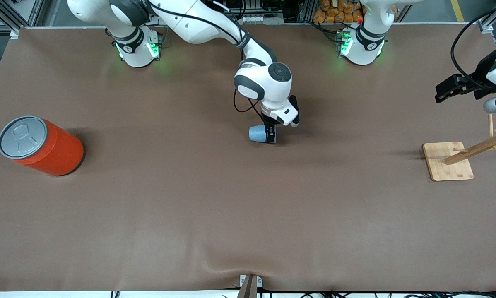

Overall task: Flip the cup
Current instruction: 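Lower the cup onto its side and open the right gripper, then withdraw the right gripper while the left gripper approaches the cup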

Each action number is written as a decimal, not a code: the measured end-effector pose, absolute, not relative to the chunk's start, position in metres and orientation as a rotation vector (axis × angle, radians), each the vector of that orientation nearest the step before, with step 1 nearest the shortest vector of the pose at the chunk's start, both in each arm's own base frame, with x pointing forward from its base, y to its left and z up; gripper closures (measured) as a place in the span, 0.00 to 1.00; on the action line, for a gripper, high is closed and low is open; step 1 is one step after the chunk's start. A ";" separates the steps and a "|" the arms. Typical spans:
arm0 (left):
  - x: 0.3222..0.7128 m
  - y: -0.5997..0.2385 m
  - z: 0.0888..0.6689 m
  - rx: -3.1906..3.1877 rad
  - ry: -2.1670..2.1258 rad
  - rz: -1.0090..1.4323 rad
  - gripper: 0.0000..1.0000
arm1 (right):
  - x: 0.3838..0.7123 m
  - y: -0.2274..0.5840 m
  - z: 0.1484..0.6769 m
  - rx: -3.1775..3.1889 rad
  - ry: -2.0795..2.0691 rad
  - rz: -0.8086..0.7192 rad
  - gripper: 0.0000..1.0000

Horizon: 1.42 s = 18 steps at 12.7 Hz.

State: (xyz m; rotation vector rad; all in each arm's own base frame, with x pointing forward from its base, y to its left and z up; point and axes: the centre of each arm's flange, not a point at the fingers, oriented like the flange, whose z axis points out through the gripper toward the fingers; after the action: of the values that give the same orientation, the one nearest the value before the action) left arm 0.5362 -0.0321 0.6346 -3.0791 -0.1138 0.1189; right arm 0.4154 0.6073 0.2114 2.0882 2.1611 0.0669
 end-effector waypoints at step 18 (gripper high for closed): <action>0.589 -0.149 0.381 -3.317 0.072 0.559 0.00 | 0.519 0.497 0.412 2.477 1.807 0.035 0.00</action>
State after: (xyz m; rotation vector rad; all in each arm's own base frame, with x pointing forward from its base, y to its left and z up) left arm 0.5892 -0.1486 0.3807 -3.3174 0.0721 0.5586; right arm 0.5189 0.4973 0.4119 2.4772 1.8065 0.0348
